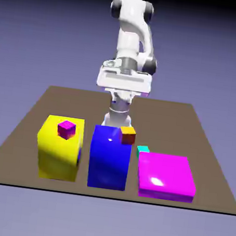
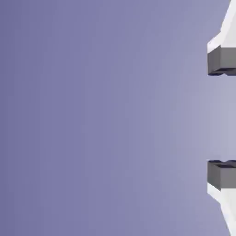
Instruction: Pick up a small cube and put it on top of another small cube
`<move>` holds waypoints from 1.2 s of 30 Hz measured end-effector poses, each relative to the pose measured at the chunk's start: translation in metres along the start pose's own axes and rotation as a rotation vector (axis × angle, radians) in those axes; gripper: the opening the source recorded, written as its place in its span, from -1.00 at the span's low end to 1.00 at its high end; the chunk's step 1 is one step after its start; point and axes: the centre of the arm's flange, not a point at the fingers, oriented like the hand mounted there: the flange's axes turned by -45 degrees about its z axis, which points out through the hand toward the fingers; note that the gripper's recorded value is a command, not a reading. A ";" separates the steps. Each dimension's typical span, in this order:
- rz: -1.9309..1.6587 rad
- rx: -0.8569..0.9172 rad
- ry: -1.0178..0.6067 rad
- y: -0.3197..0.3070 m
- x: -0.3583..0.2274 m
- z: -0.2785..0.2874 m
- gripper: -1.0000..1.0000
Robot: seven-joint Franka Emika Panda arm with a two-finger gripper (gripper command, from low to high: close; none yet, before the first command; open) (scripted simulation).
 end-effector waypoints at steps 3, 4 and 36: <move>-0.081 0.063 -0.088 -0.029 -0.001 0.032 0.00; -0.110 0.083 -0.117 -0.039 -0.003 0.043 0.00; -0.085 0.075 -0.913 -0.157 -0.252 0.109 0.00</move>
